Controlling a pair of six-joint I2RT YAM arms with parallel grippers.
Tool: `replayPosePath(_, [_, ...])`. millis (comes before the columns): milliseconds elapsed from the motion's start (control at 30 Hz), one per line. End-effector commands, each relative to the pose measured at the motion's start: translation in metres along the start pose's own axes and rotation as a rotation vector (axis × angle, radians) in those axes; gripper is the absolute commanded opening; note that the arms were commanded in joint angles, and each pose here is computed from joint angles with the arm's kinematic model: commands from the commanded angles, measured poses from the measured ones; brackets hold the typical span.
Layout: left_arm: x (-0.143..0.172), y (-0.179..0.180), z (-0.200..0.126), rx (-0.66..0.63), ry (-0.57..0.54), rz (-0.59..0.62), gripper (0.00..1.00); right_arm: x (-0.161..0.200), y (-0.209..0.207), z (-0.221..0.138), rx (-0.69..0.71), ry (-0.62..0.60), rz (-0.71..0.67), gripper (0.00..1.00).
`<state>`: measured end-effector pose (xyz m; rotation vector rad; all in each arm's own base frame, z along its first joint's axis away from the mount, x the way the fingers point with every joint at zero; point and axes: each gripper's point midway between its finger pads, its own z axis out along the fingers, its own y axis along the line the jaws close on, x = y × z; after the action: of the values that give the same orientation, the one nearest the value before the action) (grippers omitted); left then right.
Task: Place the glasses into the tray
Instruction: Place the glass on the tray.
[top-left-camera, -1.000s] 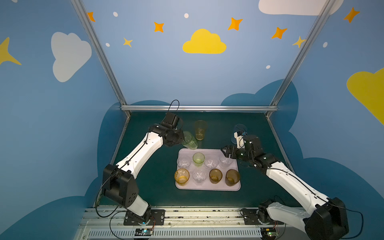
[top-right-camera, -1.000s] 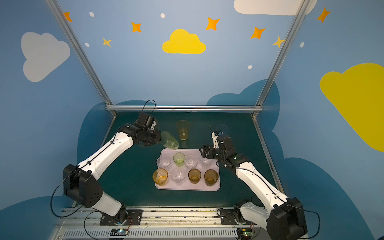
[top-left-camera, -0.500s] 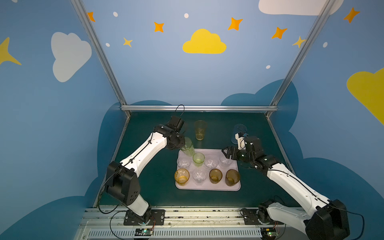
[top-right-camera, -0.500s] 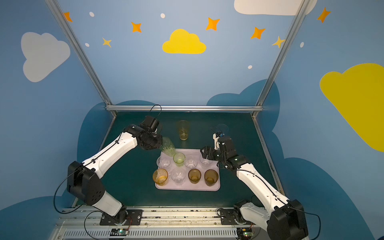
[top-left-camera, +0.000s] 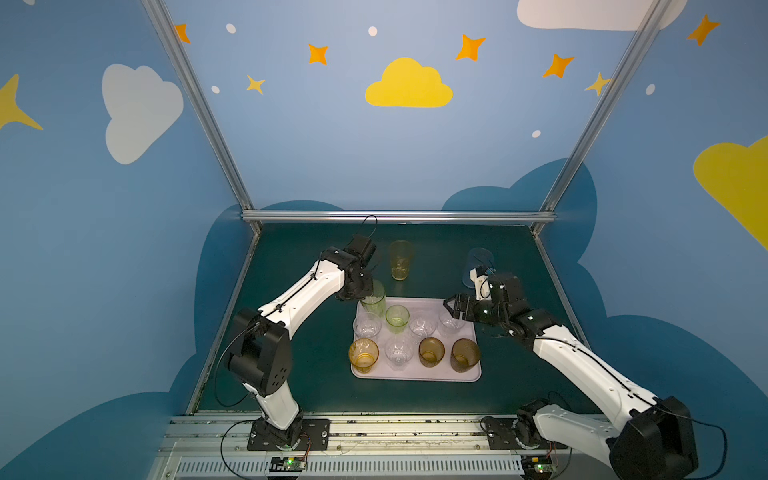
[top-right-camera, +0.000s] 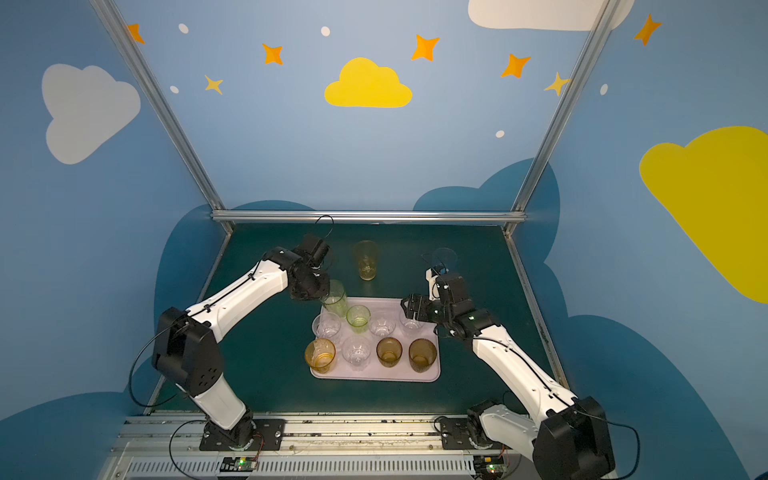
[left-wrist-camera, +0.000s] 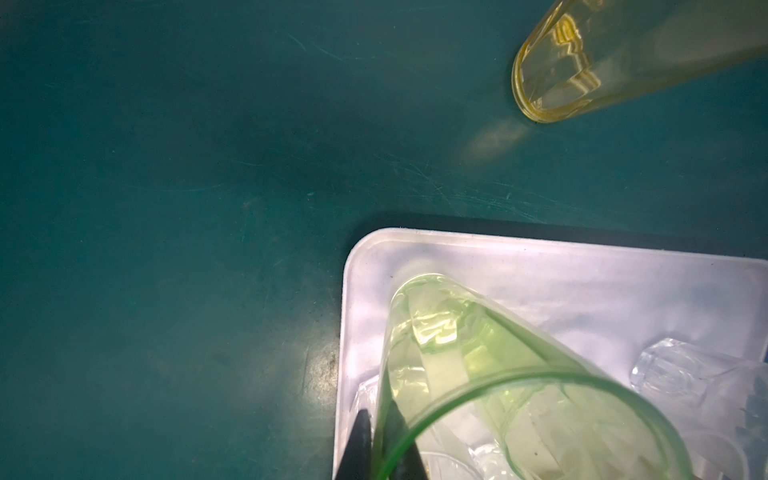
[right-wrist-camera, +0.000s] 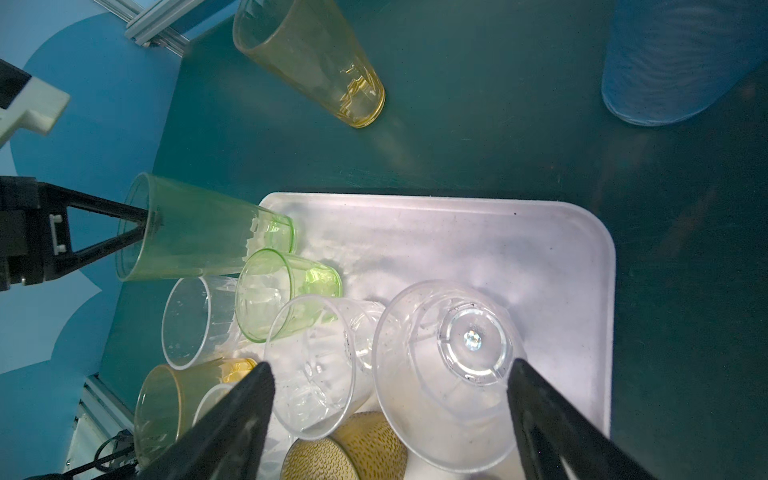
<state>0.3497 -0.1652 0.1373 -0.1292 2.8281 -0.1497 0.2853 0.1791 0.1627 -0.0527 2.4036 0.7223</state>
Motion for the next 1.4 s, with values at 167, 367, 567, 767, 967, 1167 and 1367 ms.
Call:
replayPosePath(167, [-0.009,-0.003,-0.003,-0.009,-0.014,0.015,0.26,0.008,-0.009,0.000,0.031,0.031,0.031,0.88])
replayPosePath(367, [-0.016,-0.001,-0.016,-0.015,-0.063,0.017,0.54,0.007,-0.011,-0.003,0.042,0.029,0.034,0.88])
replayPosePath(567, [-0.026,0.008,-0.044,-0.036,-0.153,0.024,0.69,0.004,-0.004,-0.010,0.028,0.045,0.044,0.88])
replayPosePath(767, [-0.033,0.015,-0.081,-0.004,-0.280,-0.001,1.00,-0.005,0.005,-0.025,0.030,0.061,0.030,0.88])
replayPosePath(967, [-0.035,0.023,-0.111,0.142,-0.576,-0.083,1.00,-0.028,0.025,-0.047,0.010,0.035,0.014,0.88])
replayPosePath(1167, [-0.026,0.028,-0.111,0.249,-0.677,-0.163,1.00,-0.066,0.041,-0.056,-0.005,-0.064,0.035,0.88])
replayPosePath(1367, [-0.010,0.020,-0.092,0.299,-0.581,-0.183,1.00,-0.097,0.052,-0.038,-0.001,-0.059,0.053,0.88])
